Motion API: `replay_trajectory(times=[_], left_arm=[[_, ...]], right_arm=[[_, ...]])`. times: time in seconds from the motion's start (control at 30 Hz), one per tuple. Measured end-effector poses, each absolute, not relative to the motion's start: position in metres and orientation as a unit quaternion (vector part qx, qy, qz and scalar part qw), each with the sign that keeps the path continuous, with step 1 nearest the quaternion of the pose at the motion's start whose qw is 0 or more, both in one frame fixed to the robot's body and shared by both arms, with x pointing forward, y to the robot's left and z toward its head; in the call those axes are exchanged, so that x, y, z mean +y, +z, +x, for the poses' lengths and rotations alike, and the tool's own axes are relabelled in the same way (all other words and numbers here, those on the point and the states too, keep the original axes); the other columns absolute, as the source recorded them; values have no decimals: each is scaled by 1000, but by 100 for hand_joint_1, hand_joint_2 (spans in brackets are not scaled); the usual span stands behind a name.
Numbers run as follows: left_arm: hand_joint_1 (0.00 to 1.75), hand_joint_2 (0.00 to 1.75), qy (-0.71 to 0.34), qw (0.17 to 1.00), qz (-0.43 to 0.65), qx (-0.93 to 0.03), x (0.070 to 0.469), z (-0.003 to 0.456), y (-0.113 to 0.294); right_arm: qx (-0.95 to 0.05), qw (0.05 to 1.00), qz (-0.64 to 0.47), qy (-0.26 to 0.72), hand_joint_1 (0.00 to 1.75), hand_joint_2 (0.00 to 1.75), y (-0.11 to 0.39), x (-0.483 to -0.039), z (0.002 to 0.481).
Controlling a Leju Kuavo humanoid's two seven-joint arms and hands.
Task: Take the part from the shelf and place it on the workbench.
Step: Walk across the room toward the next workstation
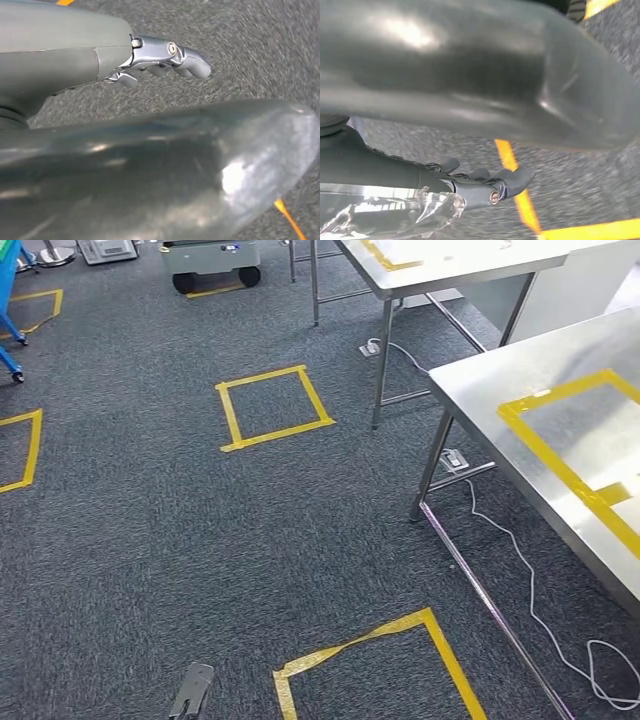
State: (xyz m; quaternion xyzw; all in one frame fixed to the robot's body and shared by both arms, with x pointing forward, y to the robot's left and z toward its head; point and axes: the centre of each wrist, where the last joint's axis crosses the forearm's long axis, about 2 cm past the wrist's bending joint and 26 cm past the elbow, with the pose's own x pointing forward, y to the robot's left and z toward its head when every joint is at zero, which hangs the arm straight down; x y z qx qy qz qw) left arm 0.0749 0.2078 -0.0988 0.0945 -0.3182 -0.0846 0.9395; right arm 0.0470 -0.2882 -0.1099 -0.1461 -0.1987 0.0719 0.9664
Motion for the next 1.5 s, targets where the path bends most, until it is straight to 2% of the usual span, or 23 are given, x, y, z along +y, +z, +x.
replay_trajectory(times=[0.87, 1.5], left_arm=[[0, 0, 5, 943, 112, -313, 219, 63, -103], [0, 0, -54, 949, 79, -301, 210, 64, -101]], right_arm=[[-192, 968, -137, 90, 0, 0, -111, -311, 38], [-186, 969, -139, 86, 0, 0, -111, -314, 38]])
